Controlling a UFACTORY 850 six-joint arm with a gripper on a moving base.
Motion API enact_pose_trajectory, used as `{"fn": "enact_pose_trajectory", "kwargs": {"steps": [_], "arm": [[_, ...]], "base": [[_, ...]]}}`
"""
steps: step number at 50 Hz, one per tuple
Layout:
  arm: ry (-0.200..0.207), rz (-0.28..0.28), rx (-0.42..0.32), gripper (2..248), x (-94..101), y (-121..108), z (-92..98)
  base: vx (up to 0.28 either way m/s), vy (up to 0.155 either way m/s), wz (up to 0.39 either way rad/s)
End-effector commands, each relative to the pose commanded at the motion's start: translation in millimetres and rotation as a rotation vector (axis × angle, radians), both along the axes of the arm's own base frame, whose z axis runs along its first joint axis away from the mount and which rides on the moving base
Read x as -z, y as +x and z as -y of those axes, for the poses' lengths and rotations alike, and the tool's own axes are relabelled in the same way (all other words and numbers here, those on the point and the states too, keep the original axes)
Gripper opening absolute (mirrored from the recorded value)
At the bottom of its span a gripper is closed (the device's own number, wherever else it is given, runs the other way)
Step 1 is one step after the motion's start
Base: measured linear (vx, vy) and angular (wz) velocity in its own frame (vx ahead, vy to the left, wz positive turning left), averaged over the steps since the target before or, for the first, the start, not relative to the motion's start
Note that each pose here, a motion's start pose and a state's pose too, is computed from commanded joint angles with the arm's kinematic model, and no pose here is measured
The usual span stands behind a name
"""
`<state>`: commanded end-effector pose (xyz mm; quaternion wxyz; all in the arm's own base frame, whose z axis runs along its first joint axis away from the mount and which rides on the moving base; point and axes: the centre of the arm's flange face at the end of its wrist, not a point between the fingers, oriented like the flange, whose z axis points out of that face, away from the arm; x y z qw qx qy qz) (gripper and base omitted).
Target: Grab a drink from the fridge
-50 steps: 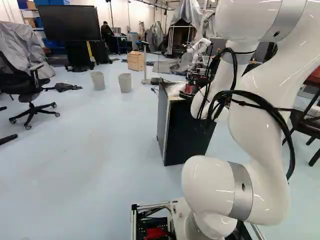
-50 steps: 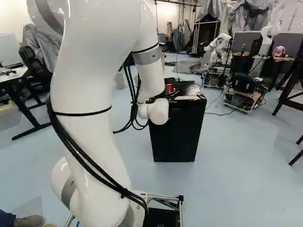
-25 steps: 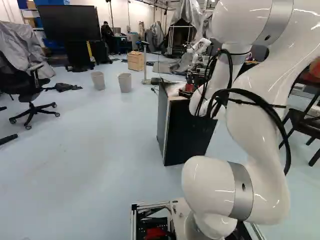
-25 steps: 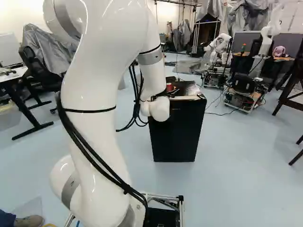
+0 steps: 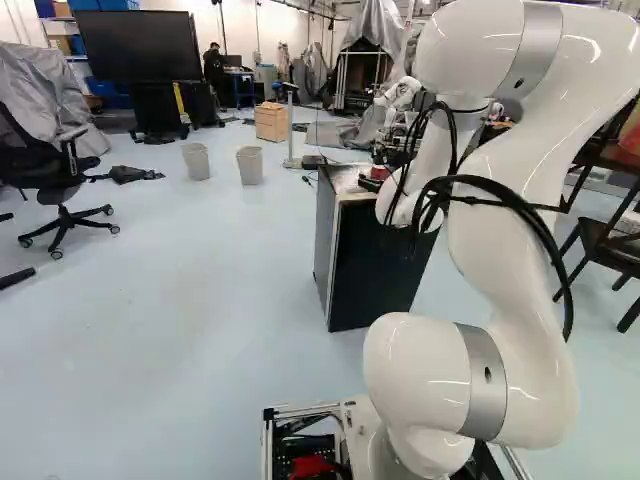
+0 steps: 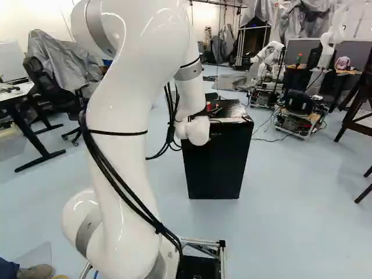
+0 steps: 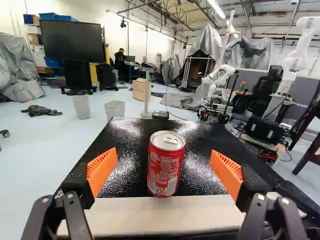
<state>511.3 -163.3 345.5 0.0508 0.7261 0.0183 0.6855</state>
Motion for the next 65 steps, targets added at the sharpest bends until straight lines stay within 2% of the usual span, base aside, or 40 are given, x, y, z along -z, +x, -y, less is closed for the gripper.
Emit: {"fn": "enact_pose_trajectory", "kwargs": {"steps": [28, 43, 58, 59, 63, 64, 65], "arm": [[0.028, -0.004, 0.071, 247, 3.3, 16, -0.5], [0.031, -0.006, 0.06, 247, 3.7, 20, -10.8], [0.031, -0.005, 0.056, 246, 3.9, 22, -12.5], [0.031, -0.005, 0.056, 212, 3.9, 22, -12.5], [0.031, -0.005, 0.056, 212, 3.9, 22, -12.5], [0.031, -0.005, 0.056, 174, 3.9, 22, -12.5], [0.031, -0.005, 0.056, 174, 3.9, 22, -12.5]], "base": [[0.0, 0.0, 0.0], [0.0, 0.0, 0.0], [0.0, 0.0, 0.0], [0.0, 0.0, 0.0], [0.0, 0.0, 0.0], [0.0, 0.0, 0.0], [0.0, 0.0, 0.0]]}}
